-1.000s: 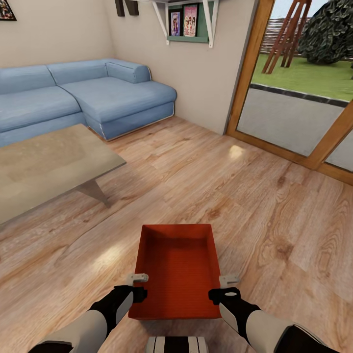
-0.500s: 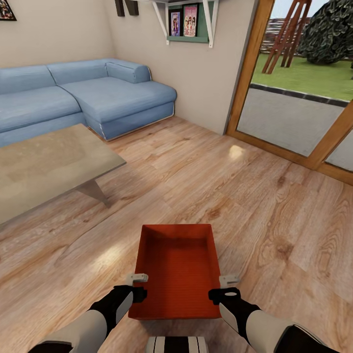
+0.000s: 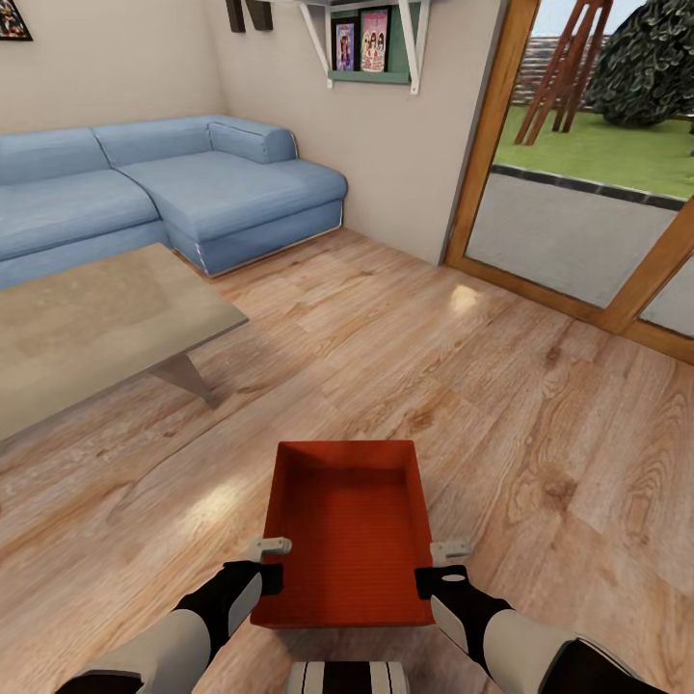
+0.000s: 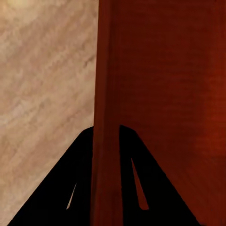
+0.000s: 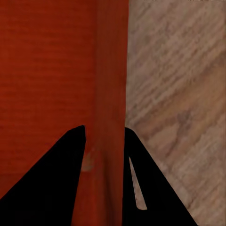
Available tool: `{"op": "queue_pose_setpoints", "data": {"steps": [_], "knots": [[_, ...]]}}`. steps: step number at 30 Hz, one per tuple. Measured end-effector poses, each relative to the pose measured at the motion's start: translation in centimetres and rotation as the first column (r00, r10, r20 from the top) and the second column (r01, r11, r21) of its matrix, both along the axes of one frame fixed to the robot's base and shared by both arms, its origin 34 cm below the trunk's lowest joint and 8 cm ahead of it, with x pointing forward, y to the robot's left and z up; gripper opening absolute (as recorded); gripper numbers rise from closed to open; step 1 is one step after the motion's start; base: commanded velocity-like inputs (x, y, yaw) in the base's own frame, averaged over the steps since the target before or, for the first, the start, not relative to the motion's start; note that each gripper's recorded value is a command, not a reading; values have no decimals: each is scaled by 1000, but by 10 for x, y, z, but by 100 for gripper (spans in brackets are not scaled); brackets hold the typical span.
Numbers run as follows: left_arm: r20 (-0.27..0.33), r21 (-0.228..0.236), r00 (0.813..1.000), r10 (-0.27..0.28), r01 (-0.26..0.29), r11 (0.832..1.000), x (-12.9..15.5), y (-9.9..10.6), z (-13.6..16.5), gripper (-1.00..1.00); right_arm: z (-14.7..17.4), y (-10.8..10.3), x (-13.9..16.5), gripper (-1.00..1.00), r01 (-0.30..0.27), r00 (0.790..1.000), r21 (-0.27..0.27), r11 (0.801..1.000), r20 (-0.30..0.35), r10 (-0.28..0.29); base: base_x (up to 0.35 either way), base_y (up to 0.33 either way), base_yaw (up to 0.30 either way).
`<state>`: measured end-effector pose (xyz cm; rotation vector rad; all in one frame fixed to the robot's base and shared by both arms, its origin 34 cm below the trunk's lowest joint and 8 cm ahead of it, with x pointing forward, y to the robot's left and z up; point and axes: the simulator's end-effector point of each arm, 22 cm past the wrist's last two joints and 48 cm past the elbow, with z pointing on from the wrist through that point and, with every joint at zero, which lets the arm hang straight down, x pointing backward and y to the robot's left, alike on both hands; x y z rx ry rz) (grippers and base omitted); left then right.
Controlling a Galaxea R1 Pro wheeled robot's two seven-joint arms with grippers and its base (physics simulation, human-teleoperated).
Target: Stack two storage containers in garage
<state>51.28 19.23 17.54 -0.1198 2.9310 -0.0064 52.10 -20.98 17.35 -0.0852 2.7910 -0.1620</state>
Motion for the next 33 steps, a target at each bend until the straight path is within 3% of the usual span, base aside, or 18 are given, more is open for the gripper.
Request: {"op": "queue_pose_setpoints", "data": {"steps": [17,33], "knots": [[2,-3,1000,4,-4,1000,1,0,0,-100,0,0,0,-100,0,1000,0,1000,1,0,0,0,0],[0,-3,1000,2,-2,1000,9,0,36,-100,36,0,9,-100,2,1000,2,1000,2,-2,0,0,0]]}}
